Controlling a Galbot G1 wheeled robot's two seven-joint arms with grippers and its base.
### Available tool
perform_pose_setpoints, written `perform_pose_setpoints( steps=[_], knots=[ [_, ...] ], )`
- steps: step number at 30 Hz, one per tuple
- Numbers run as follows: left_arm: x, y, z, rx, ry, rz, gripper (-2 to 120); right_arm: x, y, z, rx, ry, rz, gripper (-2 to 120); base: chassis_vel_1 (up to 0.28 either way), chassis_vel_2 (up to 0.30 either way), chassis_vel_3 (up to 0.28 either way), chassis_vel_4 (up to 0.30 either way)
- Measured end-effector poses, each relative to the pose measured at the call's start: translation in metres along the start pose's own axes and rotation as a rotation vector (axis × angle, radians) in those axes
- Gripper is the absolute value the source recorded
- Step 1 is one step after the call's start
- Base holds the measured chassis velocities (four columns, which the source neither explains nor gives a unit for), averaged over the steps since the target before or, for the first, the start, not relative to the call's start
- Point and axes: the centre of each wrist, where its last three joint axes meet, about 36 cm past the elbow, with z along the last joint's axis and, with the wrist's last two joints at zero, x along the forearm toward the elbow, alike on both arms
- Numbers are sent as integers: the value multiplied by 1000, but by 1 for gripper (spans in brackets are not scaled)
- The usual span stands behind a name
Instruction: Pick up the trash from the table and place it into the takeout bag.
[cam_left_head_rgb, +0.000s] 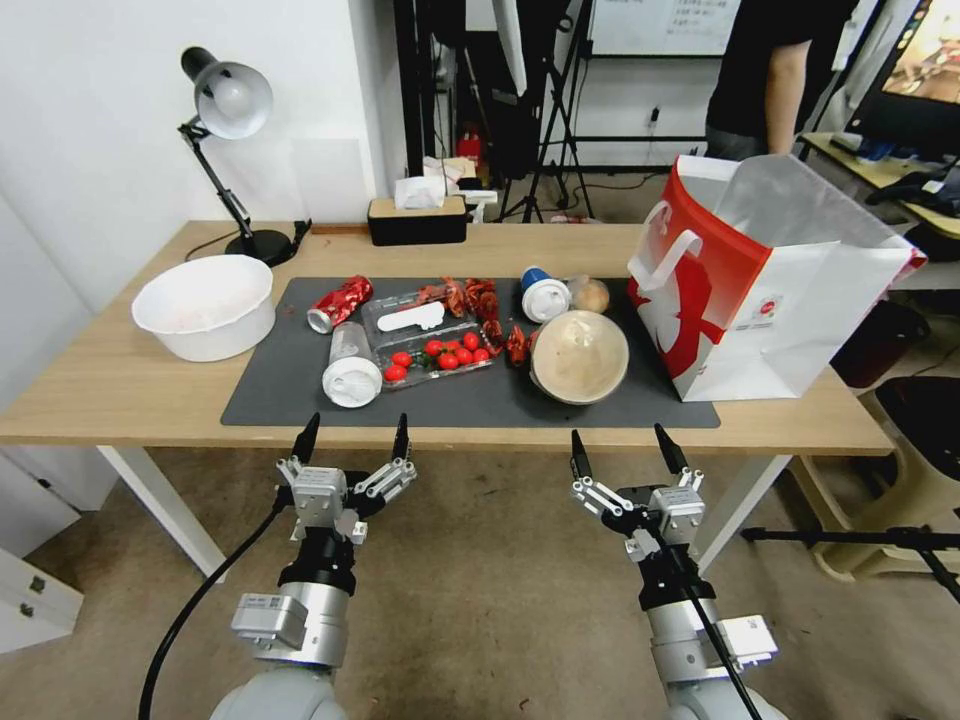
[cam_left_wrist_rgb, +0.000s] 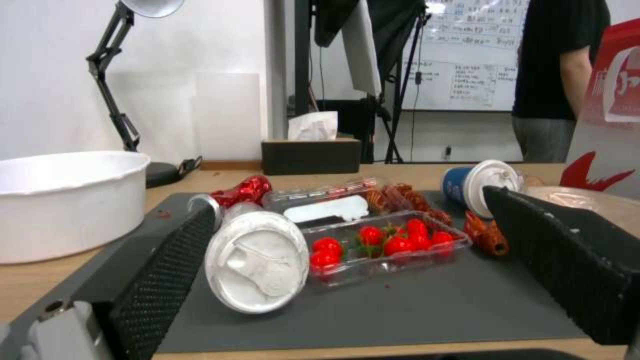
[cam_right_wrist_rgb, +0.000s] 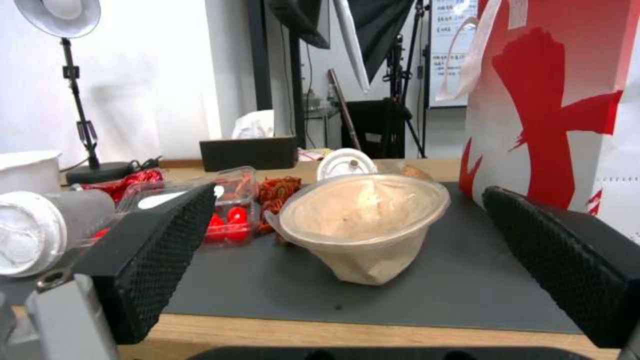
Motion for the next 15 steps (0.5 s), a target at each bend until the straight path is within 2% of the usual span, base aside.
perform_pose_setpoints(
  steps=[9,11,13,15],
  knots=[
    [-1,0,1,0,-1,2,100,-1,1,-1,-26,-1,4,100,0,0,0,0],
    [0,0,2,0,0,2,100,-5,4,-3,-111,6,6,100,0,0,0,0],
    [0,0,2,0,0,2,100,-6,4,-3,-121,8,7,100,0,0,0,0],
    [0,0,2,0,1,2,100,-15,5,-5,-222,22,24,100,0,0,0,0]
  ],
)
